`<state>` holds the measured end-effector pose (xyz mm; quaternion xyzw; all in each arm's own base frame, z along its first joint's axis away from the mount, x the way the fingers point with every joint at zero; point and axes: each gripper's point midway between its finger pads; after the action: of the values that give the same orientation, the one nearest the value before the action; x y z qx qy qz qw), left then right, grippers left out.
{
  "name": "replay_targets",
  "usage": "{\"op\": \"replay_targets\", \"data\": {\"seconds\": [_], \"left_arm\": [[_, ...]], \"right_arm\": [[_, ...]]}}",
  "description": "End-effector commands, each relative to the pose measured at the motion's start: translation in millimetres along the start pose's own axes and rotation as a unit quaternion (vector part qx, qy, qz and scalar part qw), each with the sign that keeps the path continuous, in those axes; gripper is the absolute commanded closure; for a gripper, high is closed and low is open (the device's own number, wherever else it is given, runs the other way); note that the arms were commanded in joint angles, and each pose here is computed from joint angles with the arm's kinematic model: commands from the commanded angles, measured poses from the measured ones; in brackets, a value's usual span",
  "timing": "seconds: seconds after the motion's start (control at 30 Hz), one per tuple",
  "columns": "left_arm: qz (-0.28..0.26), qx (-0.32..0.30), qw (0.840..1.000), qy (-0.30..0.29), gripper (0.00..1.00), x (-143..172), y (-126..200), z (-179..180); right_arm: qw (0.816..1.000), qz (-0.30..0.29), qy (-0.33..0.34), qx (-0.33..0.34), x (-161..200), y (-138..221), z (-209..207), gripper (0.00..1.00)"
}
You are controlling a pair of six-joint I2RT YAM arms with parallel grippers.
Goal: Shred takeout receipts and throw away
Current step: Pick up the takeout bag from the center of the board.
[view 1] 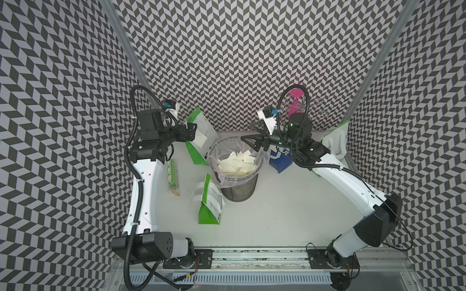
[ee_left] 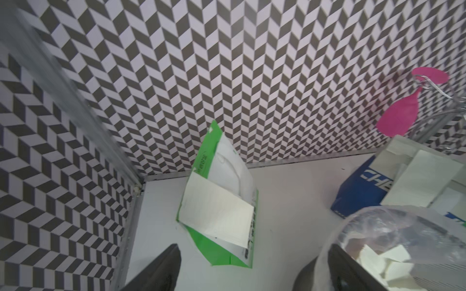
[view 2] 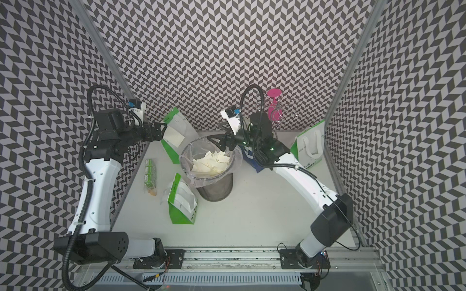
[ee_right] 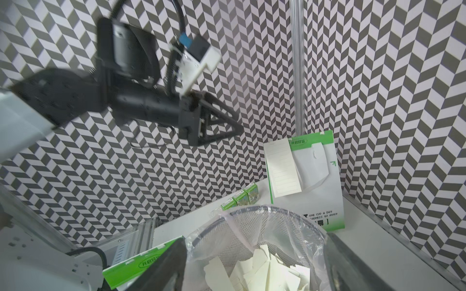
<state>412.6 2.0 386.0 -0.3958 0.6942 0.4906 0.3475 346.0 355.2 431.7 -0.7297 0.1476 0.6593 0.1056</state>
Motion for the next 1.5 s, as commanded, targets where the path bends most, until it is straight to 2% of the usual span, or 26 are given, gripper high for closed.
{"op": "replay_targets", "data": {"seconds": [0.0,0.2,0.3,0.67,0.87,0.97,1.0,1.07,1.17,1.3,1.4,1.47], "left_arm": [[-0.019,-0.003,1.0,-0.012,0.12,-2,-11,29],[-0.01,-0.005,1.0,-0.01,0.17,7,-35,67],[-0.03,0.027,0.999,-0.003,0.21,9,-42,71],[-0.017,0.088,0.996,0.006,0.3,39,-97,82],[-0.008,0.099,0.995,-0.001,0.37,39,-123,87],[0.0,0.12,0.993,-0.005,0.56,40,-132,82],[0.002,0.125,0.992,-0.01,0.6,40,-135,80],[0.005,0.139,0.99,-0.021,0.6,42,-137,72],[0.01,0.152,0.988,-0.024,0.79,46,-140,67],[0.015,0.16,0.987,-0.029,0.84,50,-138,64],[0.019,0.164,0.986,-0.038,0.95,53,-134,61],[0.023,0.167,0.985,-0.044,0.96,55,-130,58]], "right_arm": [[0.999,-0.038,0.007,0.002,-24,-4,-6,0.16],[0.999,-0.047,-0.003,-0.004,-26,-16,-12,0.14],[0.999,-0.05,-0.005,-0.007,-26,-22,-15,0.15],[0.999,-0.048,-0.006,-0.009,-22,-36,-24,0.15],[0.999,-0.044,-0.003,-0.009,-18,-42,-28,0.15],[0.999,-0.043,-0.003,-0.011,-15,-44,-29,0.15],[0.999,-0.042,-0.003,-0.012,-13,-45,-29,0.15],[0.999,-0.04,-0.002,-0.012,-10,-47,-30,0.15],[0.999,-0.039,0.003,-0.012,-9,-48,-32,0.15],[0.999,-0.033,0.011,-0.008,-6,-51,-36,0.15],[0.999,-0.027,0.016,-0.006,0,-54,-38,0.15],[1.0,-0.022,0.021,-0.003,4,-56,-41,0.15]]}}
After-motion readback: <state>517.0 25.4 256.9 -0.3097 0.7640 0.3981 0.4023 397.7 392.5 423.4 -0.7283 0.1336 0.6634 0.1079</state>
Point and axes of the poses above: each gripper's point midway between its finger pads, its own y axis back along the fingers, its own z axis along the line the jaws close on, x = y × z, and after that the axes turned 14 degrees about y, right-handed
